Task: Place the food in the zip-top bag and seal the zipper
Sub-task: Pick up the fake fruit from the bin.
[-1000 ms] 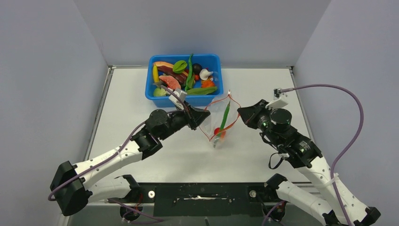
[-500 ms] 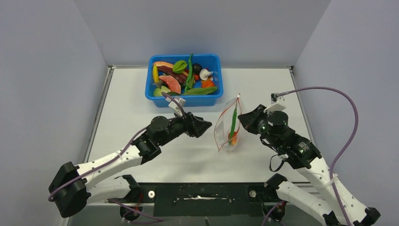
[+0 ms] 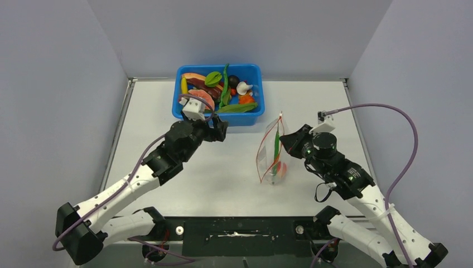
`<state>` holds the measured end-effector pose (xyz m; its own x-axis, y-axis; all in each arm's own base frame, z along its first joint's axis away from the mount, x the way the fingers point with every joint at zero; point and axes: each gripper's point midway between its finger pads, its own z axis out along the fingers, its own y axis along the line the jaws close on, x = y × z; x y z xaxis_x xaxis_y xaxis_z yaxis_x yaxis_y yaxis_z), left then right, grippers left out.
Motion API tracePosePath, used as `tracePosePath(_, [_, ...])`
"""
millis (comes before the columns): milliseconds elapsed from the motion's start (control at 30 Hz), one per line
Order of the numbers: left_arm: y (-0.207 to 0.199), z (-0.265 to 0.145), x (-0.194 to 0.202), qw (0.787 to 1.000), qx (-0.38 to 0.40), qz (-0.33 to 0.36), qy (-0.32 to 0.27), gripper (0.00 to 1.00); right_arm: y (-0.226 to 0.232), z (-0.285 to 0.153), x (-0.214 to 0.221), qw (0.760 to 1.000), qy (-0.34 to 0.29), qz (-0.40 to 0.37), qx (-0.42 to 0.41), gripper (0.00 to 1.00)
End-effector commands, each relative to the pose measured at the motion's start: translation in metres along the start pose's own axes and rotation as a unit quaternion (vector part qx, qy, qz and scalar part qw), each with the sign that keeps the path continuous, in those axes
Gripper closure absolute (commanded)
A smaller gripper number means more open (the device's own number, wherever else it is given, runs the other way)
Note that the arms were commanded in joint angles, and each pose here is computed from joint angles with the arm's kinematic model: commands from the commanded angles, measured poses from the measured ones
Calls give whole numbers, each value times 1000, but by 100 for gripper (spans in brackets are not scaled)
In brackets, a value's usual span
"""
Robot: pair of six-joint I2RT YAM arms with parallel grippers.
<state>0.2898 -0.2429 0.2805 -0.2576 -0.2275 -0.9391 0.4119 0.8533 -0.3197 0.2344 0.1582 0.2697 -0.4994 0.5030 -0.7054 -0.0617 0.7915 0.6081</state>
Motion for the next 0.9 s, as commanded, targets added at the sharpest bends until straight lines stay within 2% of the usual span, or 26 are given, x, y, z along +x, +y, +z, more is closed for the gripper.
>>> tracePosePath(0, [35, 12, -37, 998, -59, 34, -18, 26, 13, 13, -11, 999, -39, 19, -30, 100])
tracePosePath(167, [78, 32, -40, 995, -95, 26, -8, 25, 18, 28, -10, 999, -16, -16, -23, 100])
tracePosePath(333, [125, 57, -48, 991, -131, 13, -2, 27, 19, 28, -18, 999, -28, -42, -19, 100])
tracePosePath(567, [186, 94, -59, 982, -182, -36, -21, 41, 16, 30, -15, 998, -27, -50, -25, 100])
tracePosePath(733, [202, 123, -61, 982, -165, -78, -37, 51, 15, 29, -13, 998, -26, -48, -27, 100])
tracePosePath(800, [206, 132, -60, 982, -159, -93, -47, 59, 15, 28, -13, 998, -27, -47, -29, 100])
tracePosePath(867, [212, 143, -58, 981, -154, -105, -44, 63, 15, 29, -12, 998, -26, -44, -30, 100])
